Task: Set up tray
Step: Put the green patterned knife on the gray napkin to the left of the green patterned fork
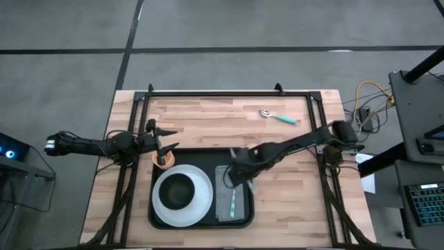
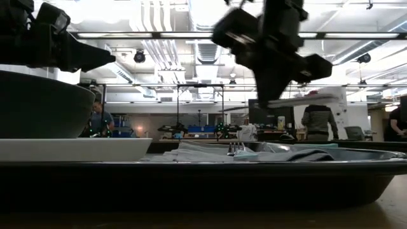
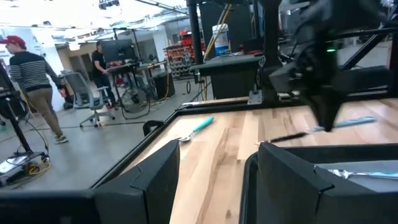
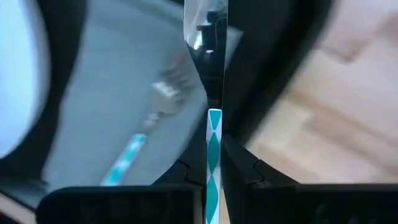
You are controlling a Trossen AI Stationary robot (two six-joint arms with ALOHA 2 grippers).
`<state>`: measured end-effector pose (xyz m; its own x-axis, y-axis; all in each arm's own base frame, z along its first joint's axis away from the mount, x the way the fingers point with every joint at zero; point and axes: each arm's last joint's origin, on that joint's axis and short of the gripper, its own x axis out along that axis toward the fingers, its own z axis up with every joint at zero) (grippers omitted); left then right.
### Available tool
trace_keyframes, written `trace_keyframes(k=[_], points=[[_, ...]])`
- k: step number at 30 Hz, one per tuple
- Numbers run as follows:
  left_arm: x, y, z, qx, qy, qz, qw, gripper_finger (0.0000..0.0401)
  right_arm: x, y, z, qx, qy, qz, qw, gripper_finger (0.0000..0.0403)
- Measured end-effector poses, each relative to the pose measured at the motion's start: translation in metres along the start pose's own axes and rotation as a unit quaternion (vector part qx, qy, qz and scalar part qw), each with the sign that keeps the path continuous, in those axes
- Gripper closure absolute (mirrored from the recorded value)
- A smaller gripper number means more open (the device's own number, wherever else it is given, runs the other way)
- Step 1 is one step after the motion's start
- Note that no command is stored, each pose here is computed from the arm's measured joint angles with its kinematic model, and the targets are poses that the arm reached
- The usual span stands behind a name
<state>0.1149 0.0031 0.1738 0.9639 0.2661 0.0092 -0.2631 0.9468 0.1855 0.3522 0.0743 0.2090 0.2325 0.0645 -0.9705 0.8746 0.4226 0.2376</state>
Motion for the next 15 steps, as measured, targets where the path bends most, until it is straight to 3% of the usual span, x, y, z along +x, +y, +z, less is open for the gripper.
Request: trace_keyframes(k=[15], points=[[0.000,0.005,-0.001,0.022,0.017,0.078,0.997,0.0203,0.033,0.106,-0.032,0.050,0.011,0.014,0.999,0.0390]])
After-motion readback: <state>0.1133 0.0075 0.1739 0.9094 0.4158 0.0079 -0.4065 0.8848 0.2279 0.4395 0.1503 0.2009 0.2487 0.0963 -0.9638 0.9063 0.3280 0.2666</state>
